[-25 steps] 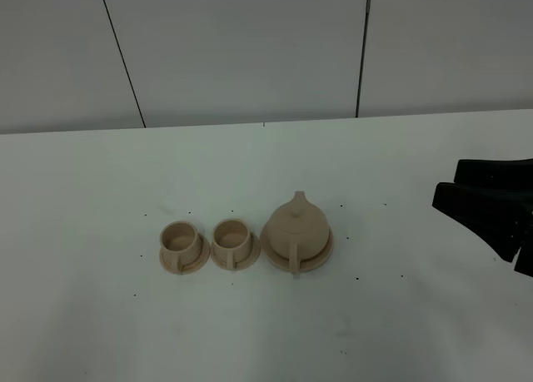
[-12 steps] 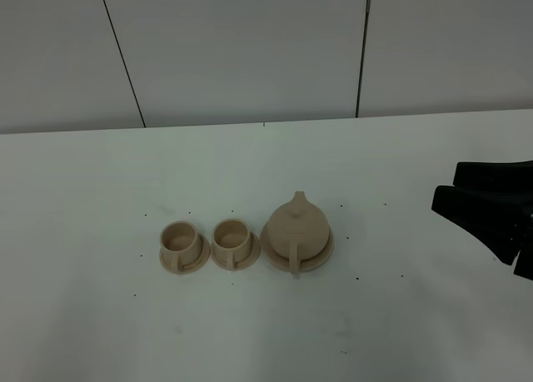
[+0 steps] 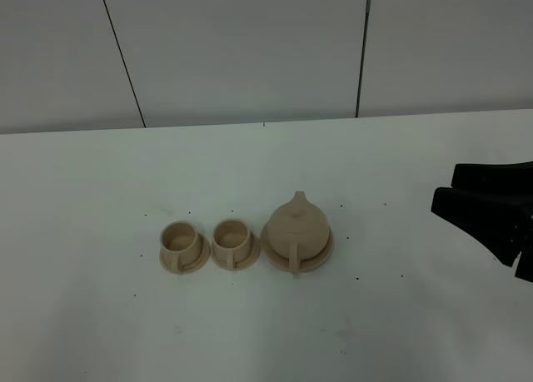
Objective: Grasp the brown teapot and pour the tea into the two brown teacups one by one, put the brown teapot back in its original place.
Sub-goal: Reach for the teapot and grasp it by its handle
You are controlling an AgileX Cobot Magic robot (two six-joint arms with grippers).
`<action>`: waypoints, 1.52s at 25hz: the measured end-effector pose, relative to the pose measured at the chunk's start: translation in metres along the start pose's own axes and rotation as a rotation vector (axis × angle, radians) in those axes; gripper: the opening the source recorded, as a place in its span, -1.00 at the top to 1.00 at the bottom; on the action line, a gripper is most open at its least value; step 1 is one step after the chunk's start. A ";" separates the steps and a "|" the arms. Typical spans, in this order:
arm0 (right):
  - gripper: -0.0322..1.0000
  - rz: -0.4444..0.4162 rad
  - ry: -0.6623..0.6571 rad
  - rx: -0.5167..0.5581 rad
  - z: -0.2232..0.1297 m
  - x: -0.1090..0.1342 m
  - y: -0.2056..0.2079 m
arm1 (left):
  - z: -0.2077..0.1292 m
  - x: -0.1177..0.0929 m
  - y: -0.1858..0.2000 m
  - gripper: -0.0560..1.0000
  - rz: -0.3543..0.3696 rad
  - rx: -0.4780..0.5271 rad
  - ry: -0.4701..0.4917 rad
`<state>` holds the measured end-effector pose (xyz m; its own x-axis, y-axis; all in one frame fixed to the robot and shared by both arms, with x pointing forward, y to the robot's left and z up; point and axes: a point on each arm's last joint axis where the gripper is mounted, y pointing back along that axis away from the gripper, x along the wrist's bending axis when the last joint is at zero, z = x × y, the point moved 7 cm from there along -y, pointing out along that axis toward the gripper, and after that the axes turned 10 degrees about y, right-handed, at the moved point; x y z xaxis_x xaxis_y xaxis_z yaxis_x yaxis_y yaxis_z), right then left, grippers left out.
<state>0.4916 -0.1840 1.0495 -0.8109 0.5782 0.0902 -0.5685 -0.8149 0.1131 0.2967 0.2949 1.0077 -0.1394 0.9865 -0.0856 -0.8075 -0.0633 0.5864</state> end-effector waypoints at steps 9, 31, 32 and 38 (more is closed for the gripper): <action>0.05 -0.011 -0.035 0.012 0.003 -0.003 -0.001 | 0.000 0.000 0.000 0.27 0.000 0.000 0.001; 0.06 -0.119 0.227 0.440 -0.018 -0.018 -0.039 | 0.000 0.000 0.000 0.27 0.000 0.000 0.001; 0.06 -0.119 0.201 0.473 -0.025 -0.022 -0.041 | 0.000 0.000 0.000 0.27 0.000 0.000 0.001; 0.06 -0.155 0.104 0.554 -0.038 -0.039 -0.050 | 0.000 0.000 0.000 0.27 0.000 0.000 0.001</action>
<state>0.5470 -0.1672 1.0029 -0.7496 0.6589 -0.0631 -0.5467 -0.5626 0.6202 0.2967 0.2949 1.0077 -0.1398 0.9864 -0.0861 -0.8075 -0.0633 0.5864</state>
